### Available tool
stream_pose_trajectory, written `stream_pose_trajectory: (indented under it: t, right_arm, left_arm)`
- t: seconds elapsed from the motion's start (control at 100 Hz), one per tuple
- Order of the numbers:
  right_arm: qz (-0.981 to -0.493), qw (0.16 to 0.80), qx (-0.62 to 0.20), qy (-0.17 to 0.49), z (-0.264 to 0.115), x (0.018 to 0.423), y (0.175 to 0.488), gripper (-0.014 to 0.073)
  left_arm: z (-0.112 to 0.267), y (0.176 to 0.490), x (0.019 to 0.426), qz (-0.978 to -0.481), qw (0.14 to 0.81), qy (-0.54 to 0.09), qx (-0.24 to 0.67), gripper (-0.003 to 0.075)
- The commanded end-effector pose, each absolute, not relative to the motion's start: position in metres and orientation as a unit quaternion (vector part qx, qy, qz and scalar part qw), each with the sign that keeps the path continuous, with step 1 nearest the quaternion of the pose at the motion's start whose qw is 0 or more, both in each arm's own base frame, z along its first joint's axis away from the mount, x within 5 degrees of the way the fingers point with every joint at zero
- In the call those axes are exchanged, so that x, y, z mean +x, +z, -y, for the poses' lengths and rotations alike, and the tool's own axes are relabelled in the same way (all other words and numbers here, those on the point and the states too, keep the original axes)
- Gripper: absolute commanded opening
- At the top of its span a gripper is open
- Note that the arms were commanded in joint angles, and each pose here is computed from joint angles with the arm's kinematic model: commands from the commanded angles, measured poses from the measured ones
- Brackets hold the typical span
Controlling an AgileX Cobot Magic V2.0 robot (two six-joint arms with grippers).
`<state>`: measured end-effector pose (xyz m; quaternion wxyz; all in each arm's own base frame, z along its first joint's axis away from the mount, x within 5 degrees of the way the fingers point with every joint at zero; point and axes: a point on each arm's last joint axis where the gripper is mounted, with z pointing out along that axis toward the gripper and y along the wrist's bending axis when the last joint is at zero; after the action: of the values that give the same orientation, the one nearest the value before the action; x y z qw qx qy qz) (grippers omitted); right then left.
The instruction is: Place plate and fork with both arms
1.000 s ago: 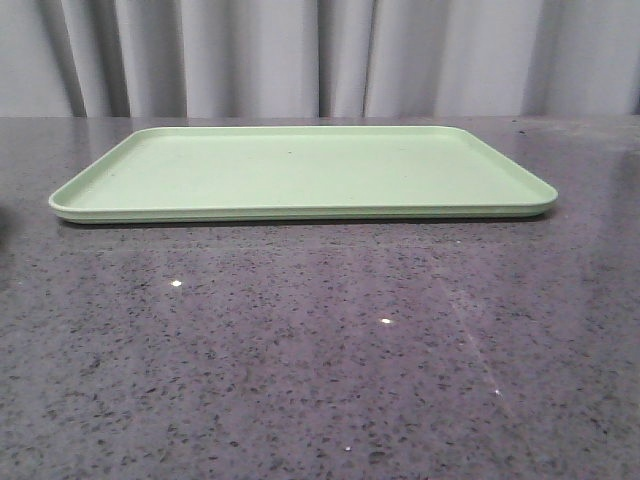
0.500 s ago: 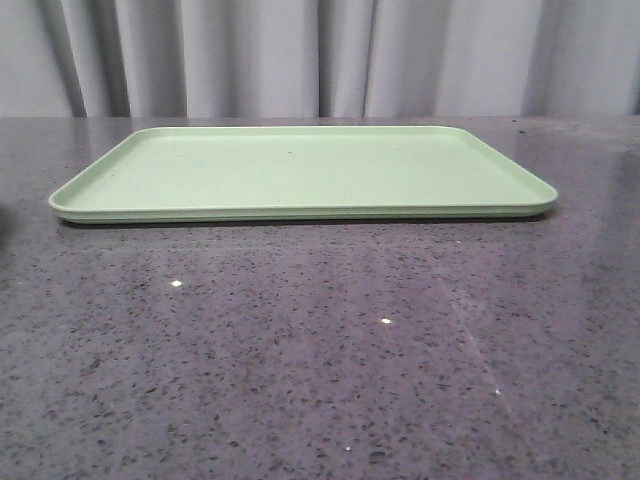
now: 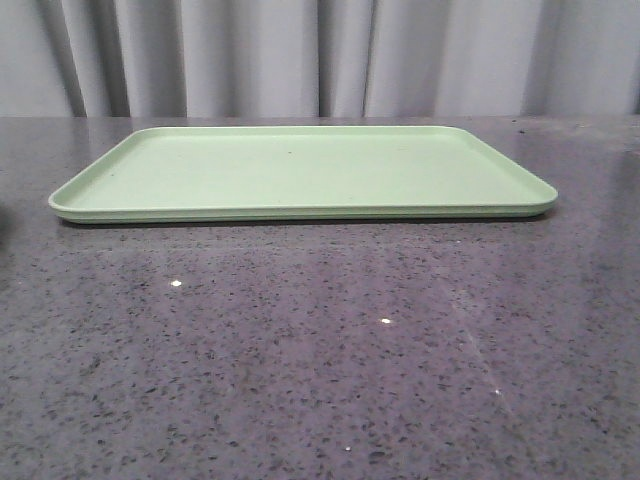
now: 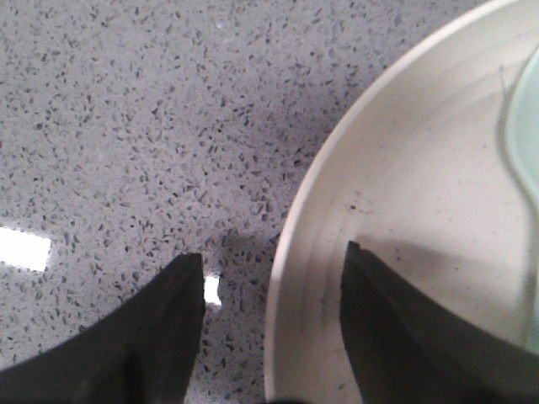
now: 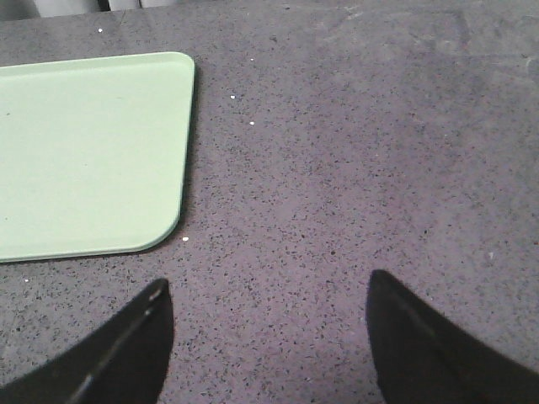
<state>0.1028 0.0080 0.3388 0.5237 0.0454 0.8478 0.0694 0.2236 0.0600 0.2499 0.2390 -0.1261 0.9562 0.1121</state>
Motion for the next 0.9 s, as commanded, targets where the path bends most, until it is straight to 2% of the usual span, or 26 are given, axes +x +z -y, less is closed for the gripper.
stream_pose_trajectory:
  t: [0.0, 0.07, 0.14, 0.29, 0.36, 0.89]
  right_arm:
    - [-0.82, 0.566, 0.04, 0.072, -0.0083, 0.1065, 0.3559, 0.0497]
    - [-0.821, 0.566, 0.04, 0.072, -0.0083, 0.1065, 0.3558, 0.0497]
    - [-0.821, 0.565, 0.04, 0.072, -0.0083, 0.1064, 0.3557, 0.0497]
    - [-0.821, 0.564, 0.04, 0.072, -0.0083, 0.1064, 0.3555, 0.0497]
    - [-0.822, 0.564, 0.04, 0.072, -0.0083, 0.1063, 0.3554, 0.0497]
    - [-0.822, 0.564, 0.04, 0.072, -0.0083, 0.1063, 0.3553, 0.0497]
  left_arm:
    - [-0.0607, 0.2636, 0.2278, -0.947, 0.272, 0.111, -0.132, 0.0366]
    - [-0.0599, 0.2633, 0.2278, -0.947, 0.272, 0.106, -0.137, 0.0348]
    - [-0.0598, 0.2633, 0.2278, -0.947, 0.272, 0.105, -0.137, 0.0289]
    - [-0.0598, 0.2632, 0.2277, -0.947, 0.271, 0.105, -0.137, 0.0062]
    - [-0.0598, 0.2632, 0.2277, -0.947, 0.271, 0.105, -0.137, -0.0018]
    - [-0.0595, 0.2627, 0.2242, -0.951, 0.256, 0.106, -0.138, -0.002]
